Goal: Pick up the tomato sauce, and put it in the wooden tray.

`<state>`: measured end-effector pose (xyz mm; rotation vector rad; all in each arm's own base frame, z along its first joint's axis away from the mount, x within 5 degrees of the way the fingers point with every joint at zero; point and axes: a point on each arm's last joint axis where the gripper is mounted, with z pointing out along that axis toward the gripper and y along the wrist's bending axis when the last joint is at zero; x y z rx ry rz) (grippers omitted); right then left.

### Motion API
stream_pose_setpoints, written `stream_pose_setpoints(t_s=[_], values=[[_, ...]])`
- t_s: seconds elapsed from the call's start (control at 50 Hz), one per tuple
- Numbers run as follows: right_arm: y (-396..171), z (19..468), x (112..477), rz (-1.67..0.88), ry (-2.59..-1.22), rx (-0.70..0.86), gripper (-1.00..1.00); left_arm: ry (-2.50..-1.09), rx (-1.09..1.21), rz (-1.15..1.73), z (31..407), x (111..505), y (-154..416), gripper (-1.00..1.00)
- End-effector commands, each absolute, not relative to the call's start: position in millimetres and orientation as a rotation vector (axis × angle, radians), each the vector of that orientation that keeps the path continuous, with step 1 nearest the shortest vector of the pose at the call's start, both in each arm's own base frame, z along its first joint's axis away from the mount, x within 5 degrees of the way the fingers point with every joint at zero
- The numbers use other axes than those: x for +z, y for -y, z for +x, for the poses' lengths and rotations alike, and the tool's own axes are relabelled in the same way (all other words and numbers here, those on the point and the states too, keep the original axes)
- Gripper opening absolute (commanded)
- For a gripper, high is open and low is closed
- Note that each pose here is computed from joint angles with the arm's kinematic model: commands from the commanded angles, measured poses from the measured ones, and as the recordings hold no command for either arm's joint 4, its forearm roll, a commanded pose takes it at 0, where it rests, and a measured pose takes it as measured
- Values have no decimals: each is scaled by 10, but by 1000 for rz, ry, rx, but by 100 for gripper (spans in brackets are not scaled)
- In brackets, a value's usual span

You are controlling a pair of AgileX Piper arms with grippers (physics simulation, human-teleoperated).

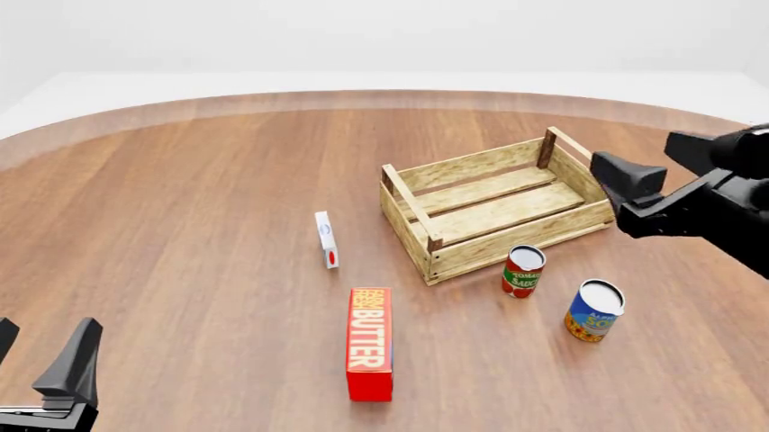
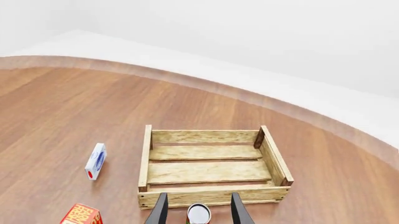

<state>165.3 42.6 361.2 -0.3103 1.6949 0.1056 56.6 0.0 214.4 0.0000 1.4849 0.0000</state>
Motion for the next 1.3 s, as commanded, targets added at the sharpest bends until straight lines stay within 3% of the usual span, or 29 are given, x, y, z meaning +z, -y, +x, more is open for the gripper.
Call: stream_pose_setpoints(t_s=[0.02, 0.16, 0.58, 0.94, 1.3], values=[[-784, 2207, 3779, -395, -1830, 178, 100, -1485, 0, 0, 566, 2144, 0, 100], [-890, 2678, 3747, -407, -1945, 148, 100, -1485, 0, 0, 566, 2144, 0, 100], [-703, 3318, 3348, -380, -2167, 40, 100, -1485, 0, 0, 566, 2144, 0, 100], [-628, 3434, 2786, -363, -2304, 25, 100, -1485, 0, 0, 566, 2144, 0, 100], [-566, 3283, 2558, -369, -2354, 15, 100, -1485, 0, 0, 566, 2144, 0, 100]])
